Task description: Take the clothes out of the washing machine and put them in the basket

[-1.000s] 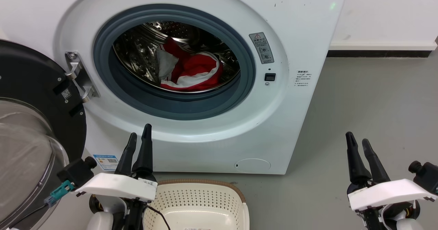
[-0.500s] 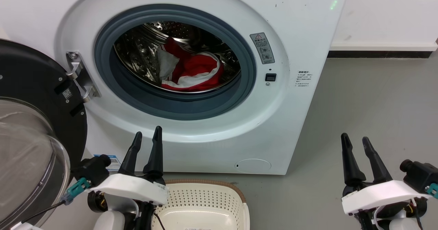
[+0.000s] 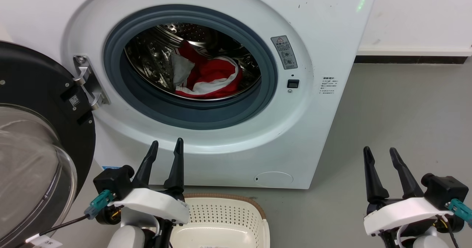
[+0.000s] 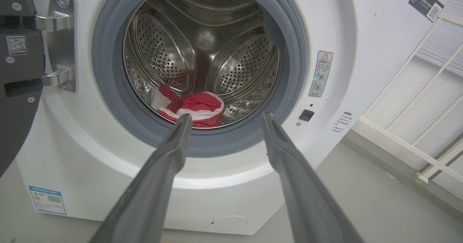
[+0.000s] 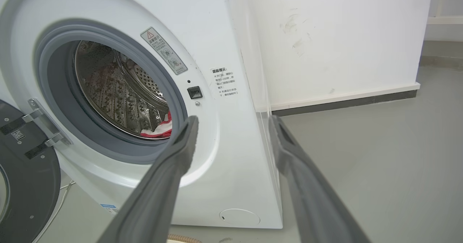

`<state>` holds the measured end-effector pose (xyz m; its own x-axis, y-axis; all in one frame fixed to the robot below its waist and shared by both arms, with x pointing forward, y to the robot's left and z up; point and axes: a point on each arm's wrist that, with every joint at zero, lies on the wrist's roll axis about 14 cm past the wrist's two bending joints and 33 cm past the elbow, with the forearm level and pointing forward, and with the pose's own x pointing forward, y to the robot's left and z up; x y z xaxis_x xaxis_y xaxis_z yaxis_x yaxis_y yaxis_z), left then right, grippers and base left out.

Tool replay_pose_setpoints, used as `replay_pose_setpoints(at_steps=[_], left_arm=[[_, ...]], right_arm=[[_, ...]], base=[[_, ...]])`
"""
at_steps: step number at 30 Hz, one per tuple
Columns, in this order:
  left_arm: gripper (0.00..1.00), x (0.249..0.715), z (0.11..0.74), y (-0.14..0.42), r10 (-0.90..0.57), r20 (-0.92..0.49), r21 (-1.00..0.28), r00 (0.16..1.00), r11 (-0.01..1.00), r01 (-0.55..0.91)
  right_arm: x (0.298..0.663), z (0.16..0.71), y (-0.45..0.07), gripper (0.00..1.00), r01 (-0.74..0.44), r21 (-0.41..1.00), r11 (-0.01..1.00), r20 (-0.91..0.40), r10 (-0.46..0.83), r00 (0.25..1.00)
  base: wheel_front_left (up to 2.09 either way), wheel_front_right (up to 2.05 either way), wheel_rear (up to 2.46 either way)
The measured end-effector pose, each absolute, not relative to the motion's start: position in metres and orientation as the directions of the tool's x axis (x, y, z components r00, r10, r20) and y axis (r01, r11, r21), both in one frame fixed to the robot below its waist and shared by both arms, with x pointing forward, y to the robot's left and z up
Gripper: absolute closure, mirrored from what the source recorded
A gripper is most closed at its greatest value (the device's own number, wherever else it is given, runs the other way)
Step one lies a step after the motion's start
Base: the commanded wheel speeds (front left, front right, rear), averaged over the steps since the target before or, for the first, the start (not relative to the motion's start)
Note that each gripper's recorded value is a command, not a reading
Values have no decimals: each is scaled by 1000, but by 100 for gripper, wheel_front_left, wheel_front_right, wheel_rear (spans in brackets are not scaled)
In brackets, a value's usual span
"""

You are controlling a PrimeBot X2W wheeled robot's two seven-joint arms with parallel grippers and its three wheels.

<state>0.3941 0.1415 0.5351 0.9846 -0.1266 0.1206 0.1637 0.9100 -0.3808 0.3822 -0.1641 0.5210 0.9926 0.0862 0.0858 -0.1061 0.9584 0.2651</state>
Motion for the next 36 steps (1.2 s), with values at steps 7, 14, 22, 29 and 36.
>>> replay_pose_setpoints(at_steps=[7,14,22,29,36], left_arm=[[0,394,536,136,-144,128,-311,981,934,178],[0,392,535,133,-160,133,-230,978,955,188],[0,392,536,130,-173,140,-166,975,967,195],[0,392,535,128,-180,142,-117,973,973,197],[0,392,535,127,-188,147,-71,971,977,200]], right_arm=[[382,519,-162,0,-113,199,974,85,98,992],[382,515,-159,0,-125,117,985,79,116,990],[382,514,-156,0,-137,56,989,80,133,988],[383,513,-153,0,-147,11,989,79,146,986],[383,512,-151,0,-157,-31,987,80,159,984]], base=[[0,0,0],[0,0,0],[0,0,0],[0,0,0],[0,0,0]])
